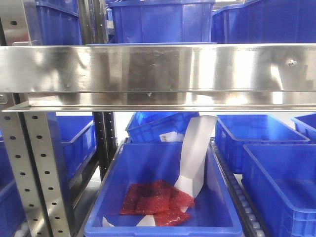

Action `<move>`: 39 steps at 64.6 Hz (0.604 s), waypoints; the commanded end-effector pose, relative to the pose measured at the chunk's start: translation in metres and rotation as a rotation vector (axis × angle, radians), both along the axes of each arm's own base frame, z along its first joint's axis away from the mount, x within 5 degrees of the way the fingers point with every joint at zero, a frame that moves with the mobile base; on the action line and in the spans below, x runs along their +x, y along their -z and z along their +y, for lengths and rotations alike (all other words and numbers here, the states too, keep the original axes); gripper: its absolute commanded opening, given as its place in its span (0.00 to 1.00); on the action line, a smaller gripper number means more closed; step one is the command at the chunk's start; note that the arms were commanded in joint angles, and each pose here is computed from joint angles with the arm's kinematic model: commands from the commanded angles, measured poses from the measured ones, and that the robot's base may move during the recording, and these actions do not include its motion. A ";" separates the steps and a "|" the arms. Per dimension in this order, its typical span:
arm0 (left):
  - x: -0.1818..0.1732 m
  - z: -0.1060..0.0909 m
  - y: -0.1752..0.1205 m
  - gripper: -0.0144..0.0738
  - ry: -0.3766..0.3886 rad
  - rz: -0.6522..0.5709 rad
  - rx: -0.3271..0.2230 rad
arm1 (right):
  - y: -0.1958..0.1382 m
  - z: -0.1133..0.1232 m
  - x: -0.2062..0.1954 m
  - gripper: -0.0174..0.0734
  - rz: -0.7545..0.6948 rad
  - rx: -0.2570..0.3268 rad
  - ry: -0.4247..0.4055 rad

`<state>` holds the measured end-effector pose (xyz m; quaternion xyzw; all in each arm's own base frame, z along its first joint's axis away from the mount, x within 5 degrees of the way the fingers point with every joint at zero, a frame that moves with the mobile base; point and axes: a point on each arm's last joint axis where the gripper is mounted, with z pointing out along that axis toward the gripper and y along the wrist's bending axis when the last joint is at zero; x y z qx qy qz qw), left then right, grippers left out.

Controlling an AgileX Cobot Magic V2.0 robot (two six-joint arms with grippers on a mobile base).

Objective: Grab blue tray and place on right shelf

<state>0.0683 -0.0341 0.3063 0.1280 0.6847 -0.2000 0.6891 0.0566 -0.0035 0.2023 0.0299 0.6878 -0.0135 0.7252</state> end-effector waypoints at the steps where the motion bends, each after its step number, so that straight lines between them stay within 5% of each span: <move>1: -0.001 0.005 -0.010 0.11 -0.066 -0.162 0.071 | -0.018 0.000 -0.004 0.25 -0.136 -0.020 0.001; 11: -0.006 0.023 0.011 0.11 -0.302 -0.341 0.060 | -0.018 0.000 -0.004 0.25 -0.136 -0.020 0.001; 15: -0.009 0.027 0.027 0.11 -0.351 -0.307 -0.003 | -0.018 0.000 -0.004 0.25 -0.136 -0.020 0.001; 18: -0.011 0.028 0.041 0.11 -0.364 -0.269 -0.034 | -0.018 0.000 -0.004 0.25 -0.136 -0.020 0.001; 25: -0.017 0.029 0.072 0.11 -0.373 -0.210 0.033 | -0.018 0.000 -0.004 0.25 -0.136 -0.020 0.001; 39: -0.013 0.026 0.103 0.11 -0.330 -0.119 0.044 | -0.017 0.000 -0.004 0.25 -0.134 -0.020 0.001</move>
